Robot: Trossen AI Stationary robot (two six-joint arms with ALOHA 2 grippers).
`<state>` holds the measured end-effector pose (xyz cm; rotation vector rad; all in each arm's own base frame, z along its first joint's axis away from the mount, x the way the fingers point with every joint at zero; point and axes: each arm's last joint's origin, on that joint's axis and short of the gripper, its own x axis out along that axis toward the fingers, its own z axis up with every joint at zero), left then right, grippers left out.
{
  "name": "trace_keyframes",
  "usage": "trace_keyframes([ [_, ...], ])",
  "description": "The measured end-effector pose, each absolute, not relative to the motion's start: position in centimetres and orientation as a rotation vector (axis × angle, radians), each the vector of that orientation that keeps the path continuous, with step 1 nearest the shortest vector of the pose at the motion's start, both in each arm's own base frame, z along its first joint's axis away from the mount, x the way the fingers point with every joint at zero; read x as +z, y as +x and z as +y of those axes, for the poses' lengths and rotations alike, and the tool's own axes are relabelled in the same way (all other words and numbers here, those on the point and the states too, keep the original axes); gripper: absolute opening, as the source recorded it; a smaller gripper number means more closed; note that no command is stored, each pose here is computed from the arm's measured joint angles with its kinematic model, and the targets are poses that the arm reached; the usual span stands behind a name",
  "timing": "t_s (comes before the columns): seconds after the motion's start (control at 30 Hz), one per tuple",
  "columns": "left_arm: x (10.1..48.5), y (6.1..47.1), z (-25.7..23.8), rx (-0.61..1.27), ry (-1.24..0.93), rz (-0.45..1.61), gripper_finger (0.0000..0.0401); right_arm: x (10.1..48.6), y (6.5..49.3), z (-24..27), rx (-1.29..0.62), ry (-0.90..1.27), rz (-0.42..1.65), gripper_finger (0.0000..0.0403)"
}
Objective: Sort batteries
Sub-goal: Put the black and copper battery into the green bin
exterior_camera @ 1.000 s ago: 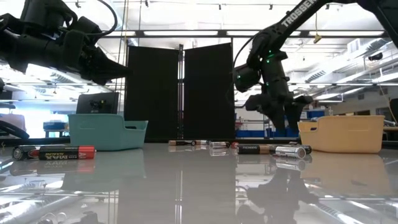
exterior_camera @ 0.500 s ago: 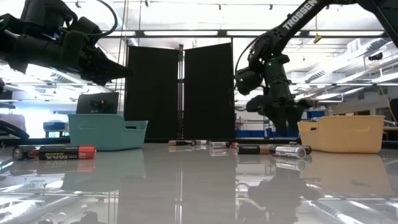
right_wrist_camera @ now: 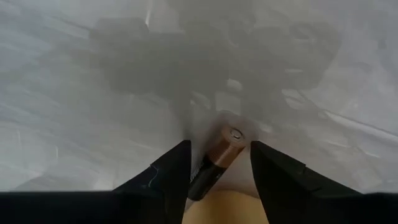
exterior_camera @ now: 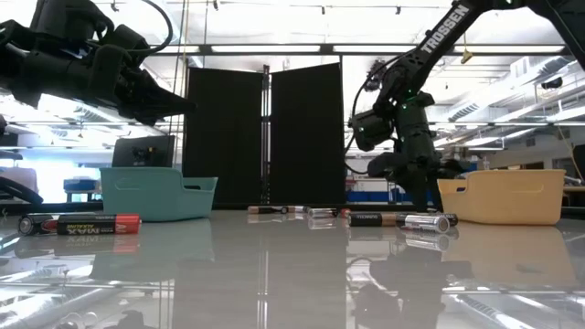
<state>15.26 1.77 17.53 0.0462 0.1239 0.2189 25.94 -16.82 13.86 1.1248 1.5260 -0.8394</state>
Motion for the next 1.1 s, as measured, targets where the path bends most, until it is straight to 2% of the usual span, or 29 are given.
trace_keyframes([
  [0.17,17.5,15.3,1.8,0.219,0.046,0.124,0.0006,13.8,25.9,-16.9,-0.840,1.114,1.519,0.0144],
  [0.43,17.5,15.3,1.8,0.219,0.042,0.127,0.0006,13.8,25.9,-16.9,-0.800,1.068,1.526,0.0061],
  [0.73,17.6,15.3,1.8,0.221,0.019,0.115,0.0006,14.6,26.3,-16.6,-0.745,0.966,1.493,0.0059],
  [0.93,17.7,15.3,1.8,0.223,-0.014,0.096,0.0006,18.1,27.6,-16.6,-0.718,0.848,1.347,0.0059],
  [1.1,17.9,15.3,1.8,0.216,-0.054,0.074,0.0006,21.8,29.2,-15.0,-0.649,0.696,1.123,0.0059],
])
